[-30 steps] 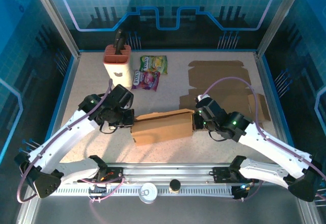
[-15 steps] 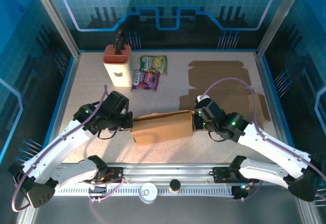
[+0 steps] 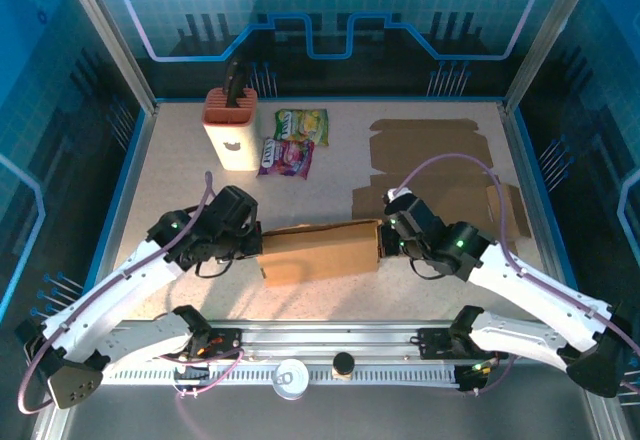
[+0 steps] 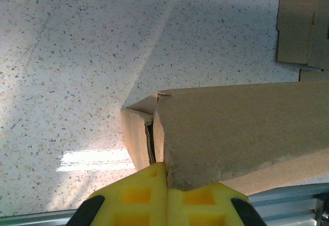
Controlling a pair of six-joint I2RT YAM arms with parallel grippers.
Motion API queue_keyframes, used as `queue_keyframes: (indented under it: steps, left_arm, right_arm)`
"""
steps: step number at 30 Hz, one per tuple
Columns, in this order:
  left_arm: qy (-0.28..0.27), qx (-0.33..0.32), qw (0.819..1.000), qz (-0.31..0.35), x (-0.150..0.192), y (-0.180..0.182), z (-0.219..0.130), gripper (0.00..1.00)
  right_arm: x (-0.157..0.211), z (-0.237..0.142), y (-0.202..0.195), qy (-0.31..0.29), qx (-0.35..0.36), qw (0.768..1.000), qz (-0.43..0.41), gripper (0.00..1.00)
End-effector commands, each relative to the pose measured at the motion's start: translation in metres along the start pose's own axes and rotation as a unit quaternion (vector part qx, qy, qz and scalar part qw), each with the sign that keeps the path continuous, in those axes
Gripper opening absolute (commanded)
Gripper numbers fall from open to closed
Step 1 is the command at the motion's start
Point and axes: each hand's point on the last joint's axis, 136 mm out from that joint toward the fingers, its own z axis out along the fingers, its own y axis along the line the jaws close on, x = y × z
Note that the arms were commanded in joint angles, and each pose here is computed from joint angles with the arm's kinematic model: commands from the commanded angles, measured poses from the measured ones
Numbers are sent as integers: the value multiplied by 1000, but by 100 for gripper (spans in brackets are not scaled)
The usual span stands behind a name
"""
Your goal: Fold the paper box
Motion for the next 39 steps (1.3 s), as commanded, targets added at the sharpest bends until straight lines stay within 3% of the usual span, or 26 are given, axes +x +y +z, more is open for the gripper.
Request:
queue_keyframes:
  steps: [1, 6, 13, 18, 26, 29, 34, 39]
  left_arm:
    - [50, -77, 996, -7, 30, 33, 10, 0]
    - [32, -85, 996, -7, 29, 34, 8, 0]
    - [15, -87, 996, -5, 28, 34, 5, 0]
    - [14, -83, 996, 10, 28, 31, 3, 0]
    - [12, -82, 996, 22, 29, 28, 2, 0]
    - [10, -83, 996, 26, 28, 28, 0, 0]
    - [4, -82, 996, 30, 26, 26, -4, 0]
    - [2, -82, 996, 33, 26, 25, -5, 0]
  right_arm:
    - [22, -8, -4, 30, -7, 999, 9, 11]
    - [23, -21, 3, 15, -53, 997, 56, 36]
    - [21, -37, 4, -15, -90, 987, 134, 48]
    - [5, -51, 2, -57, -112, 965, 229, 63]
    - [-23, -44, 16, -68, -146, 890, 426, 80]
    - [-26, -37, 18, -65, -156, 855, 490, 95]
    - [-24, -28, 8, -66, -149, 811, 562, 99]
    - [-24, -10, 10, -44, -158, 785, 598, 98]
